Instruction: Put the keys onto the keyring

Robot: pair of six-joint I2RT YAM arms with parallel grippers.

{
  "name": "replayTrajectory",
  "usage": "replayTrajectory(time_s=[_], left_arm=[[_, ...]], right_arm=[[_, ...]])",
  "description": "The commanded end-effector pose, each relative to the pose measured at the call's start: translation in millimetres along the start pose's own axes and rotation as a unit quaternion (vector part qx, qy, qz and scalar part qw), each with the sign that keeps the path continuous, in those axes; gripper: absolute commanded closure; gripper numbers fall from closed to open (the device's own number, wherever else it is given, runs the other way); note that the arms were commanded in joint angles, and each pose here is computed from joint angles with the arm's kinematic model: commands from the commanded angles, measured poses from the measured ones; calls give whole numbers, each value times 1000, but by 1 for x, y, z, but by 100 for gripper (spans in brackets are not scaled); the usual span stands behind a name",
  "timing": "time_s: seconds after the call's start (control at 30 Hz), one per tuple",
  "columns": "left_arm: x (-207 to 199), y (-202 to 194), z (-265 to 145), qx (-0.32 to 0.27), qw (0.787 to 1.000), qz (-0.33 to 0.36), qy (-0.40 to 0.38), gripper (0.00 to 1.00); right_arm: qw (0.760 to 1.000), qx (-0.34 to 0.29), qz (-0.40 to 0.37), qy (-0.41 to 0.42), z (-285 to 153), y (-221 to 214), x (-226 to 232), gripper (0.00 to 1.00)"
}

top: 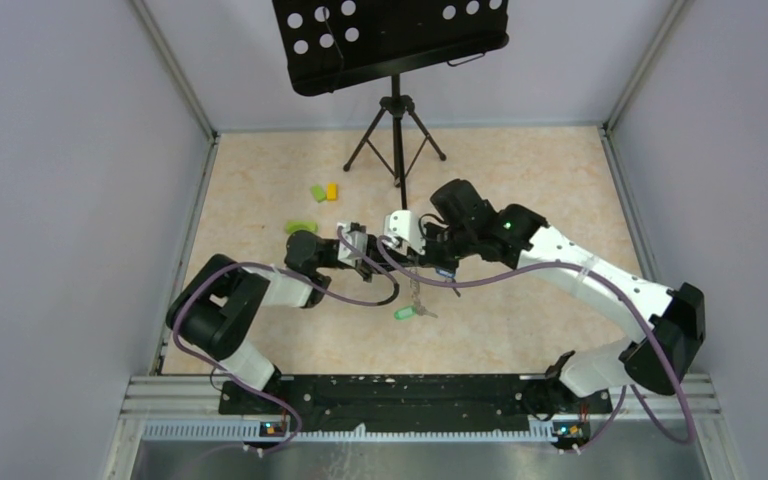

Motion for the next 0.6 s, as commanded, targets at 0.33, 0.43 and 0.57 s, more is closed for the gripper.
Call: replayTrajectory(time_s=[0.33,0.43,0.57], left_arm=[[-5,38,2,-43,998,43,-7,100],[-5,39,2,-46,998,40,-5,100],[-3,41,3,-49,998,41,-2,100]], right_arm=[[994,-105,12,5,-15,12,-6,83],[993,-116,9,15,-15,11,-2,80],[992,-119,1,34,-14,7,4,73]])
Point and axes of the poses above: each gripper's point midway between its finger pads, its own z axis out along the fingers, its own x axis along the line the jaws close on, y = z × x, the point moved 2 cm from there along -z, back along the fingers, and after that the axes turned 13 degrees about z, right-handed, at the moved point
